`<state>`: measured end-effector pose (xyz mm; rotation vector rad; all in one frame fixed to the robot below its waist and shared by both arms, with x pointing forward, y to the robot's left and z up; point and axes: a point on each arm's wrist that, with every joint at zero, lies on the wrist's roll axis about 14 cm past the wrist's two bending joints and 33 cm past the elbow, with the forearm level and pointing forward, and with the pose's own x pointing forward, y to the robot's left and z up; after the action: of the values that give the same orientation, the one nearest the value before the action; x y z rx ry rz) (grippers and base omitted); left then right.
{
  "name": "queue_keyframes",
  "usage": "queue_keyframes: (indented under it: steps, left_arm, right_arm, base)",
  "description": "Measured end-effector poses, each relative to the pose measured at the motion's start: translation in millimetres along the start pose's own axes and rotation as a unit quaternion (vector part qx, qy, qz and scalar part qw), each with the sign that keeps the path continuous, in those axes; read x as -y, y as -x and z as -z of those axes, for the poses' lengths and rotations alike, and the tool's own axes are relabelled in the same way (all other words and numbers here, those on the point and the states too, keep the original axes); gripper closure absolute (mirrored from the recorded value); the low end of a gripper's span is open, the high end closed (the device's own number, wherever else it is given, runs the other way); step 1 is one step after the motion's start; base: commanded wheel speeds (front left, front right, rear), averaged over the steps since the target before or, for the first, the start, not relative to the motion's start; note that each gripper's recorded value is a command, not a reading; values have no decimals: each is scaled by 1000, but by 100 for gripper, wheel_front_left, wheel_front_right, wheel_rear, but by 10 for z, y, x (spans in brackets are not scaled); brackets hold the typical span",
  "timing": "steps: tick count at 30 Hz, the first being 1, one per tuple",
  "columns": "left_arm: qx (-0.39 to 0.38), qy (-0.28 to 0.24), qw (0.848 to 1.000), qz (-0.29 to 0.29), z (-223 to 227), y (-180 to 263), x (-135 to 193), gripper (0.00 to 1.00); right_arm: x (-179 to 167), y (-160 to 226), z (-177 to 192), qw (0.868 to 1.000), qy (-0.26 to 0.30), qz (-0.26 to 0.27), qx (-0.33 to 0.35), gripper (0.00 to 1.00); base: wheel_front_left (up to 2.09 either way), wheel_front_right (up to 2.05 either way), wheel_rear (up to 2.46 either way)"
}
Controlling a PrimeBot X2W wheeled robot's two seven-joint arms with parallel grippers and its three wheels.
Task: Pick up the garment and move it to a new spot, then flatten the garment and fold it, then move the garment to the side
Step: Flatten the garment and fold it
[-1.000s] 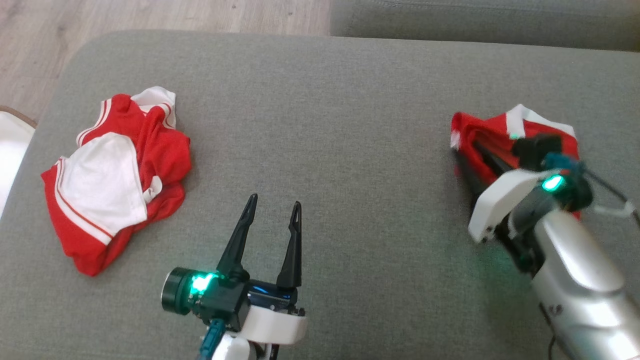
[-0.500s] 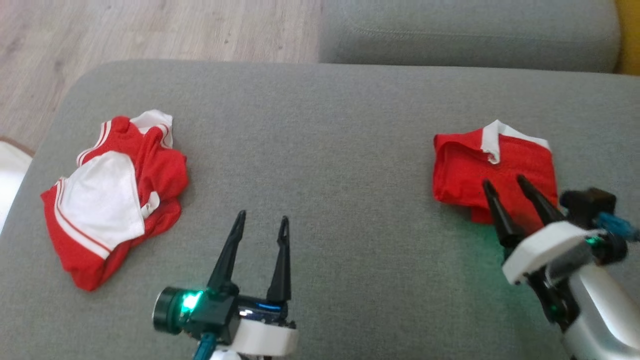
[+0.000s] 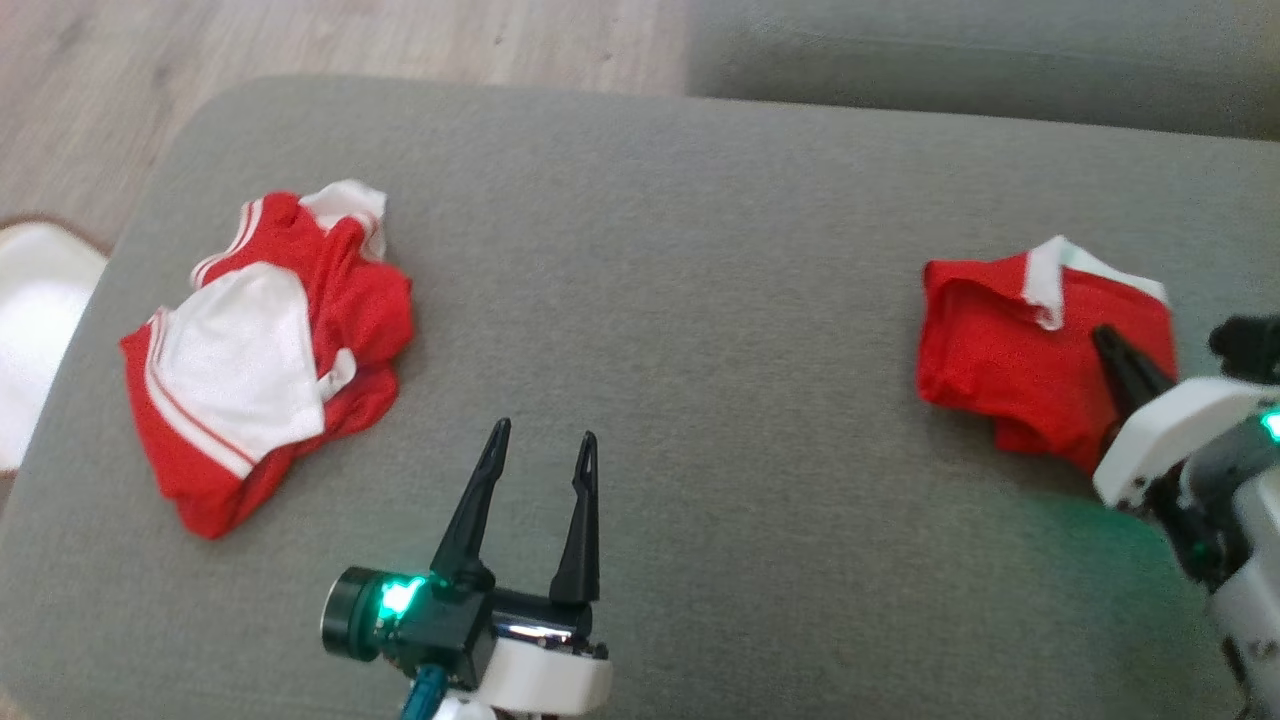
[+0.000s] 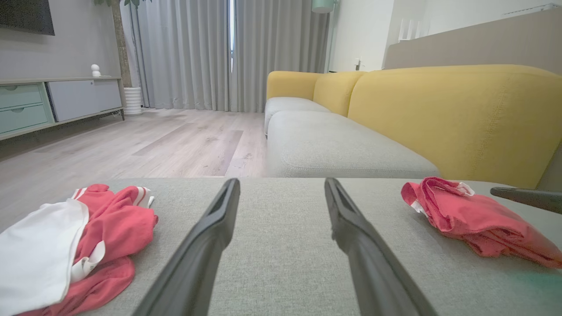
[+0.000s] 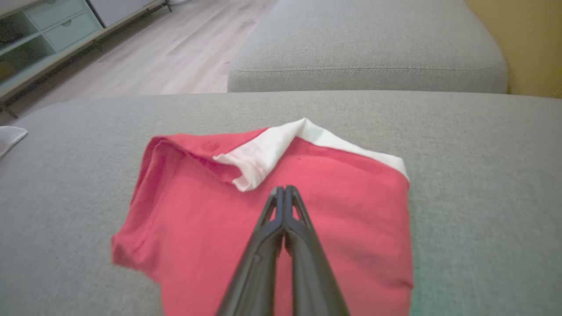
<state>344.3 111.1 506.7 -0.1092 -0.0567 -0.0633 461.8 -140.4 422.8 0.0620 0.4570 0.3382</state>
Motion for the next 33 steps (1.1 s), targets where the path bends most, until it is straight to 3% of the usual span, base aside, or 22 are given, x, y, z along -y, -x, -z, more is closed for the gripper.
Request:
queue_keyframes:
  steps: [6,9,16,20,21,22,29,33]
  left_arm:
    - [-7,5,1000,-22,27,-33,-121,0]
    - [-14,5,999,-32,63,-47,-175,0]
    - [-14,0,999,-42,66,-90,-222,0]
    - [-2,0,999,-38,-5,-105,-188,0]
    - [1,0,999,-37,-25,-105,-177,0]
    - [4,0,999,-35,-42,-103,-164,0]
    - [2,-7,1000,-24,-7,38,-104,0]
    - [3,-9,1000,-7,-3,108,-24,0]
  right_arm:
    - [-29,-319,127,998,3,-15,-64,100]
    - [-119,-483,114,997,2,-29,-64,100]
    - [-434,-699,-678,991,37,-70,104,100]
    - [-552,-546,-719,986,19,-79,145,100]
    - [-567,-486,-688,986,14,-79,148,62]
    - [-557,-415,-640,986,9,-77,149,0]
    - [-267,336,-551,978,0,-11,210,0]
    - [-188,806,-187,977,-11,37,208,0]
  base:
    - [0,0,0]
    - [0,0,0]
    - [0,0,0]
    - [0,0,0]
    - [0,0,0]
    - [0,0,0]
    - [0,0,0]
    - [0,0,0]
